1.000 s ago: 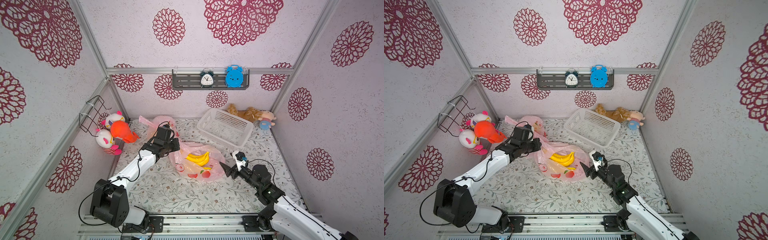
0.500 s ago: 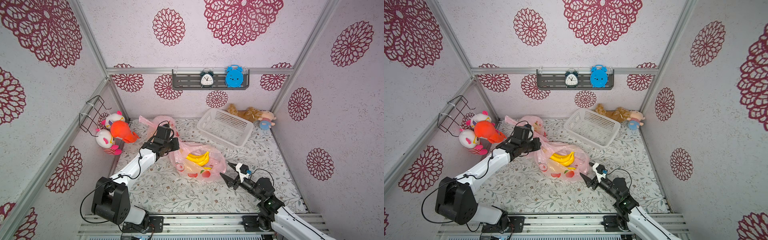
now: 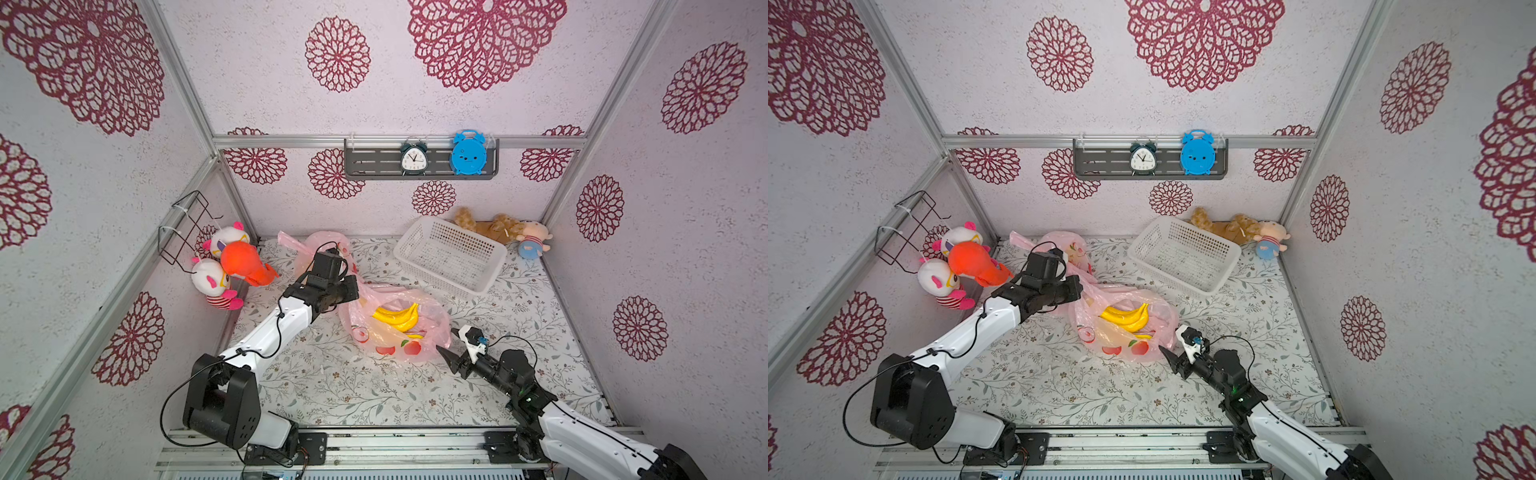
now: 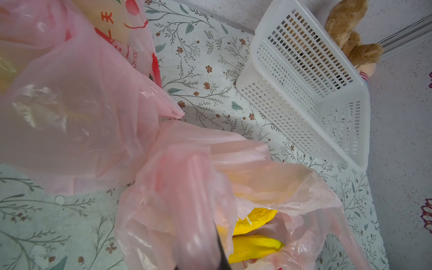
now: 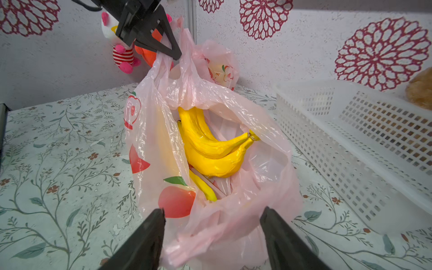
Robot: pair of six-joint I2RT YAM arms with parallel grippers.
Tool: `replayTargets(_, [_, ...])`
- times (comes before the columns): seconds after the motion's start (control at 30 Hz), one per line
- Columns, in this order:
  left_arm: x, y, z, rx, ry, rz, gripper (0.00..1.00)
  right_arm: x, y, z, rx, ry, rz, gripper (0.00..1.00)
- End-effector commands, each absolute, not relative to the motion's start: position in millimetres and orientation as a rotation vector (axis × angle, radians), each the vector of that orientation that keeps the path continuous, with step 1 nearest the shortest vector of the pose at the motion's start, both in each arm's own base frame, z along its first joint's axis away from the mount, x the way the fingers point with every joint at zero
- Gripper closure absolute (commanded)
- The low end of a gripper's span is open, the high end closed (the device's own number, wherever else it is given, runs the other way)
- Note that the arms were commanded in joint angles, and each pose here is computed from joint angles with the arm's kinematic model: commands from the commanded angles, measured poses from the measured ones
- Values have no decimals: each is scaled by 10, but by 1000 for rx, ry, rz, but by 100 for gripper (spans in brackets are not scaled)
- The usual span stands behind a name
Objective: Place the banana into a plastic bag & tie a knot
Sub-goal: Adjust the plastic bag at the center of the board.
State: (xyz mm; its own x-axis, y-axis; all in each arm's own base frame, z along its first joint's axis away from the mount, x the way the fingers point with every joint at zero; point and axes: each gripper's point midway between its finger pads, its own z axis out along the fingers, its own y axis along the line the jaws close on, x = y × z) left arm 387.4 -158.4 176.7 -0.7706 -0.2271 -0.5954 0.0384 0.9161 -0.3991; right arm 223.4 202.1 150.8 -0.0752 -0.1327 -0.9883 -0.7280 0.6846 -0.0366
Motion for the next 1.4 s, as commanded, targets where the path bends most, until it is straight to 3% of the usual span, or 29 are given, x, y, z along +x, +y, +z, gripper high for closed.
replayTargets(0.0, [3869, -1562, 1825, -121, 2387, -519, 100, 2303, 2064, 1756, -703, 1535, 558, 54])
replayTargets(0.03, [3869, -1563, 1831, -123, 2386, -520, 100, 2314, 2074, 1776, -704, 1536, 557, 70])
replayTargets(0.07, [3868, -1560, 1829, -123, 2387, -520, 100, 2318, 2084, 1805, -704, 1534, 559, 79])
replayTargets(0.17, [3862, -1556, 1858, -124, 2383, -522, 100, 2316, 2128, 1990, -711, 1503, 567, 100])
replayTargets(0.5, [3800, -1536, 2155, -118, 2339, -533, 100, 2546, 2145, 2809, -587, 1569, 574, 100])
replayTargets(0.97, [3602, -1577, 3387, -30, 2141, -527, 100, 2824, 2051, 4044, -439, 1710, 543, 100])
replayTargets(1.1, [3596, -1598, 3483, -13, 2126, -513, 100, 2917, 1980, 4138, -404, 1772, 533, 100])
replayTargets(1.37, [3800, -1634, 3203, -5, 2172, -457, 100, 3298, 2034, 3806, -423, 1917, 660, 100])
